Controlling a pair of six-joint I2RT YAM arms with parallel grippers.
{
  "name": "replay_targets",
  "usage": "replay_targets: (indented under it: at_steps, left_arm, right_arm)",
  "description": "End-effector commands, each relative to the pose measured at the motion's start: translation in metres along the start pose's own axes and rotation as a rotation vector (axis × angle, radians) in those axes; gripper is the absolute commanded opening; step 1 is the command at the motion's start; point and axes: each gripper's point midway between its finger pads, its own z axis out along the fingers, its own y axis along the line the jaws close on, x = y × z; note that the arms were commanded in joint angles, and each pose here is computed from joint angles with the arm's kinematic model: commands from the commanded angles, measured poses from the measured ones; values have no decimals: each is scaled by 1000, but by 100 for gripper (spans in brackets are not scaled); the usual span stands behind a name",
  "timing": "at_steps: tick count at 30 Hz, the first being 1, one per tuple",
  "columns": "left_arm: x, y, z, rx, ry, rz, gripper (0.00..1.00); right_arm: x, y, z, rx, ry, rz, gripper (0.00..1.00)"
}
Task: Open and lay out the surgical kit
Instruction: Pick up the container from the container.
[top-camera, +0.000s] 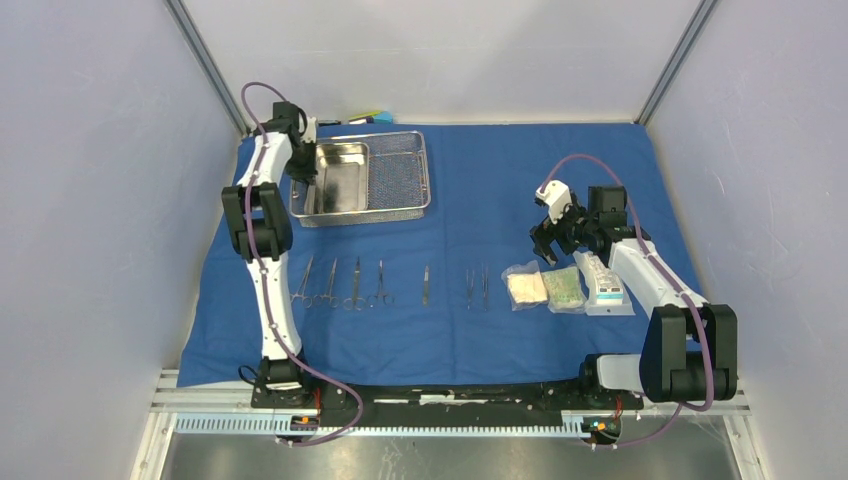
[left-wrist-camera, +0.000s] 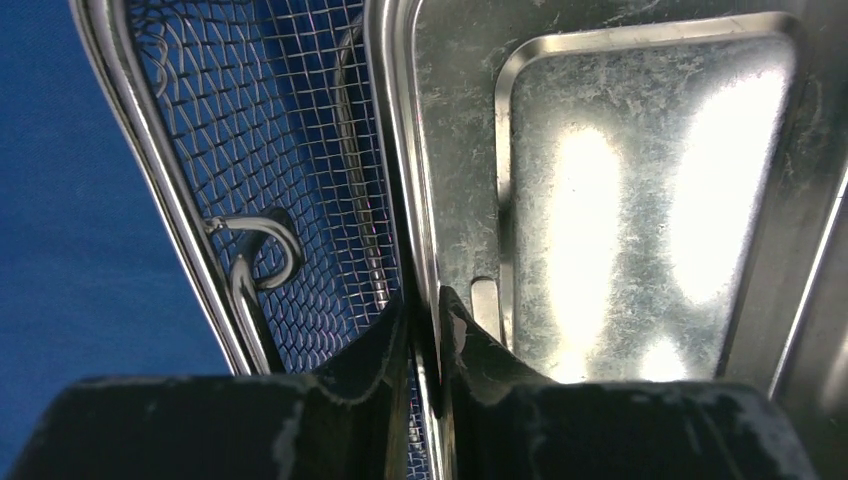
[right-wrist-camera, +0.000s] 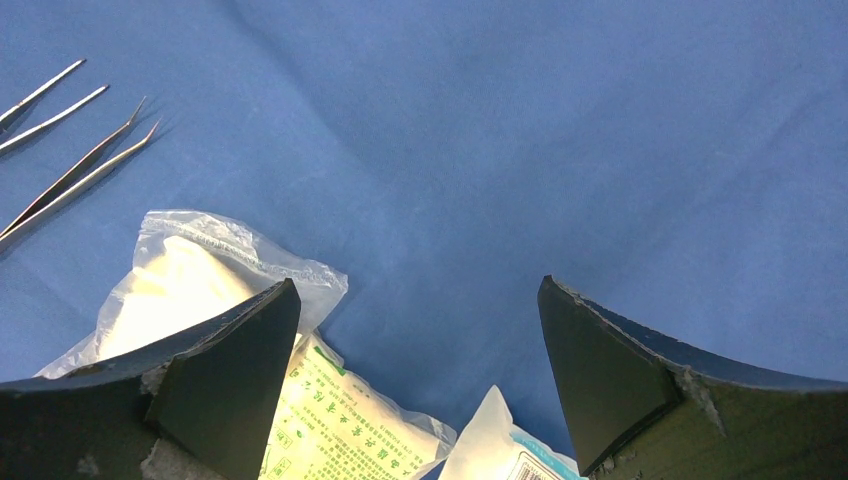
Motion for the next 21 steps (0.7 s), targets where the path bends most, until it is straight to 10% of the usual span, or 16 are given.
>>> replay_targets:
  at_steps: [1, 21]
  left_arm:
    - [-19, -13, -22, 69, -71, -60, 7]
    - [-50, -37, -59, 172, -322, -107, 2]
  right_arm:
    - [-12, -3, -5, 17, -47, -16, 97]
    - [-4, -10, -2, 28, -33, 4, 97]
